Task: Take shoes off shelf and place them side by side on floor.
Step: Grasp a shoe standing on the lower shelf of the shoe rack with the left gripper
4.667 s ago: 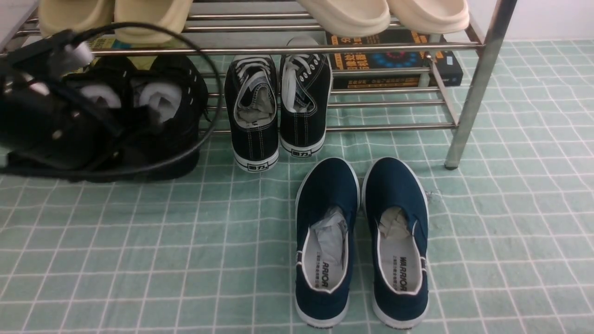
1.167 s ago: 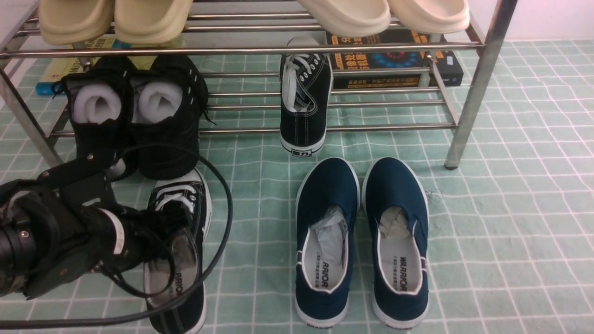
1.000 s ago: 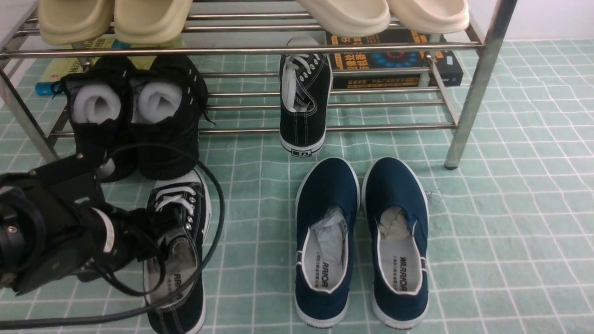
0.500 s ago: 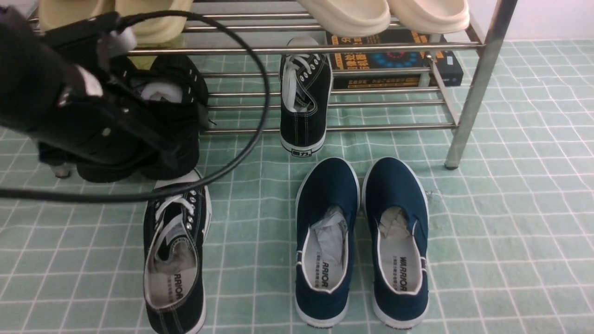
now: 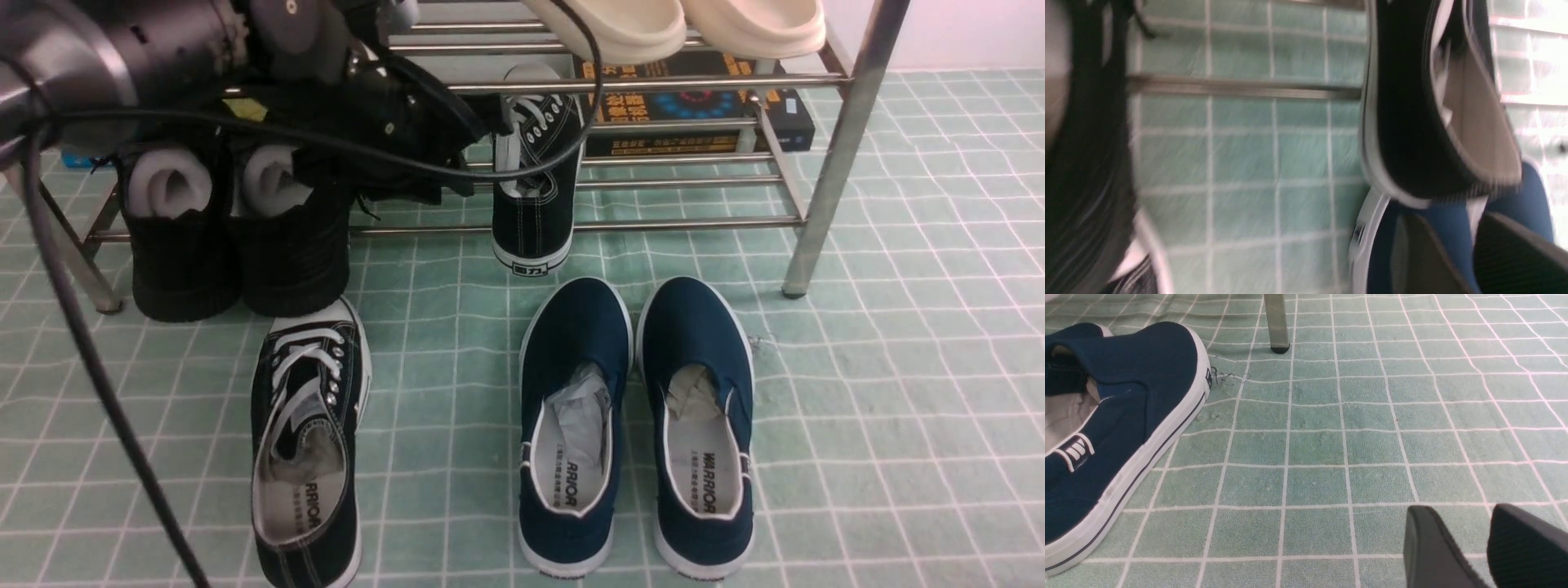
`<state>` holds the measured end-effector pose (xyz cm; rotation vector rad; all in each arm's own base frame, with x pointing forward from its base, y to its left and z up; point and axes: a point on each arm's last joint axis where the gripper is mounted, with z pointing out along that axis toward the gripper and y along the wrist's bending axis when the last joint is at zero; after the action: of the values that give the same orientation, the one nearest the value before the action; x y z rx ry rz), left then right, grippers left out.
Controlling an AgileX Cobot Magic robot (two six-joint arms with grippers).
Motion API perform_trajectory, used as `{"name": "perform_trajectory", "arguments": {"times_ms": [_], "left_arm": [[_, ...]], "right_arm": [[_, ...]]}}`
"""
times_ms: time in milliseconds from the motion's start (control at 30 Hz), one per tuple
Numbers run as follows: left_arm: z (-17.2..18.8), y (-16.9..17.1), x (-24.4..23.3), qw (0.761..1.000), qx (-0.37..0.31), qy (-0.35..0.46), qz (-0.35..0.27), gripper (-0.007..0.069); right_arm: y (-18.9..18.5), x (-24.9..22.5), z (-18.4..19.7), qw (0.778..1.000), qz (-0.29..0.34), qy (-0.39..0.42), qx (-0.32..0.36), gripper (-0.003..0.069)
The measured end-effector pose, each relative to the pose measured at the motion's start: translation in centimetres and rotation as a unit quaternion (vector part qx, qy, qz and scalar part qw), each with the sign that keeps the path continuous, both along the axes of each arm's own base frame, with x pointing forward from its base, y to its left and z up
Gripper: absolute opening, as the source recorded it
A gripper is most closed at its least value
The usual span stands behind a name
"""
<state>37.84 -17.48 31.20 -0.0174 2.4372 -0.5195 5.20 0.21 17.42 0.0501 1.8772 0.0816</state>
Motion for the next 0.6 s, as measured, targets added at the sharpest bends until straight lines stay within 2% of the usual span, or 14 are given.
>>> {"name": "perform_trajectory", "arguments": {"times_ms": [33,100,300,433,533,600], "left_arm": [[0.0,0.0,0.0,1.000,-0.002,0.001,-0.001,0.0297],[-1.2,-0.7,1.5,1.000,-0.019,-0.010,0.007,0.0385],[-3.7,-1.5,3.3,0.999,-0.041,-0.024,0.022,0.0417],[-5.1,-1.8,4.4,0.998,-0.040,-0.045,0.022,0.0402],[-5.8,-2.0,5.2,0.997,-0.037,-0.069,0.020,0.0356],[-6.0,-2.1,5.5,0.996,-0.037,-0.077,0.021,0.0288]], "right_arm": [[0.0,0.0,0.0,1.000,0.000,0.000,0.000,0.0238],[0.0,0.0,0.0,1.000,0.000,0.000,0.000,0.0238],[0.0,0.0,0.0,1.000,0.000,0.000,0.000,0.0238],[0.0,0.0,0.0,1.000,0.000,0.000,0.000,0.0238],[0.0,0.0,0.0,1.000,0.000,0.000,0.000,0.0238],[0.0,0.0,0.0,1.000,0.000,0.000,0.000,0.0238]]}}
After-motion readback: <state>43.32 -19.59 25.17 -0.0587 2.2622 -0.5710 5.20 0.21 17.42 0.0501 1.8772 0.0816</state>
